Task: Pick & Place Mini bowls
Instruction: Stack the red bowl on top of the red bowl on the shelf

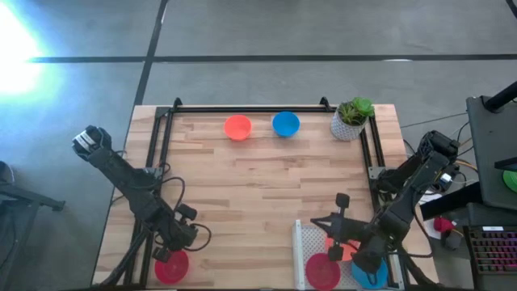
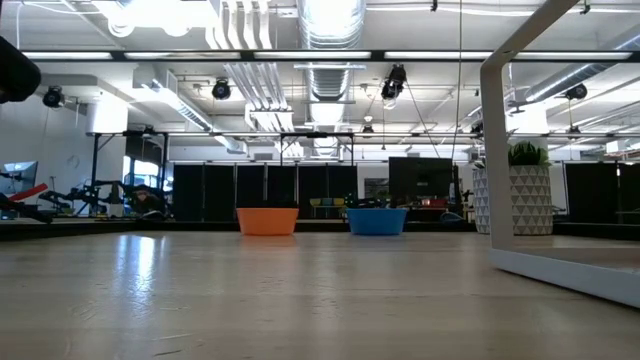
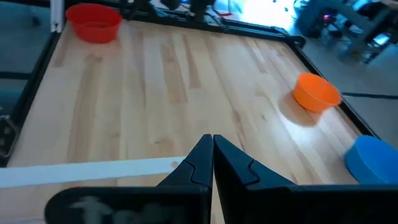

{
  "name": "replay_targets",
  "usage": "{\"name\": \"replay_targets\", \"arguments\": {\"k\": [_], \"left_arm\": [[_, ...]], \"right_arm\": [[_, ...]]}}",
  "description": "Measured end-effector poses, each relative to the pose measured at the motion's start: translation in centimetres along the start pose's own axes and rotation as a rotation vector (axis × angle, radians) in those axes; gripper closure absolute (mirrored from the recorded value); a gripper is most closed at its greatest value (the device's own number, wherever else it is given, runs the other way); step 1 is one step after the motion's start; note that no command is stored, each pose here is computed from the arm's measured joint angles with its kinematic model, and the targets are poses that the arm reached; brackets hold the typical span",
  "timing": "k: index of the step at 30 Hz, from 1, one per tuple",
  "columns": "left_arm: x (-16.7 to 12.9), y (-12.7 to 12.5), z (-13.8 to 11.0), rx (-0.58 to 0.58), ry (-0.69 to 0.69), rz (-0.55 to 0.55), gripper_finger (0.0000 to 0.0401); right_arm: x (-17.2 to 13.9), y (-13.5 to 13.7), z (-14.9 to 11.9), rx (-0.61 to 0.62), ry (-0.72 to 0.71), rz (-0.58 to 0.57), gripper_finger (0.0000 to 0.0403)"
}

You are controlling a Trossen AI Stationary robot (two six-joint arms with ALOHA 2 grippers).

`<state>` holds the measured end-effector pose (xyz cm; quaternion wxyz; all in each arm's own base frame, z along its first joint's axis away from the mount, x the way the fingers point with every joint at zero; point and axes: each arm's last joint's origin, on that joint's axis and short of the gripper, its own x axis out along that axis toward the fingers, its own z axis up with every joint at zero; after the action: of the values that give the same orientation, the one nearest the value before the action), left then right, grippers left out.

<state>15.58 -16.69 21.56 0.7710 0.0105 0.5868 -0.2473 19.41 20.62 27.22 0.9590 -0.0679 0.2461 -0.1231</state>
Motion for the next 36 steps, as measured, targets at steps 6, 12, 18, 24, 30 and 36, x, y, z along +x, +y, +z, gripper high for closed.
{"name": "replay_targets", "arguments": {"k": [6,12,18,24,30,36], "left_arm": [[0.0,-0.2,0.0,-0.004,-0.007,0.002,0.0337],[0.0,-0.2,0.2,-0.002,-0.031,0.004,0.0337],[0.0,-0.3,0.3,0.0,-0.048,0.001,0.0337],[0.3,-0.2,0.0,-0.025,-0.034,0.006,0.0337],[0.4,-0.8,0.1,-0.041,-0.063,-0.018,0.0337],[1.6,-1.8,-0.2,-0.004,-0.027,-0.019,0.0337]], "right_arm": [[0.1,0.7,0.5,-0.036,-0.028,0.074,0.0394],[0.8,1.0,1.4,0.015,-0.058,0.159,0.0394],[3.4,-0.2,2.8,0.1,-0.057,0.207,0.0394],[5.2,-1.0,2.8,0.081,-0.082,0.252,0.0394],[5.4,-1.1,3.0,0.074,-0.086,0.292,0.0394],[5.3,-1.1,3.0,0.069,-0.087,0.296,0.0394]]}}
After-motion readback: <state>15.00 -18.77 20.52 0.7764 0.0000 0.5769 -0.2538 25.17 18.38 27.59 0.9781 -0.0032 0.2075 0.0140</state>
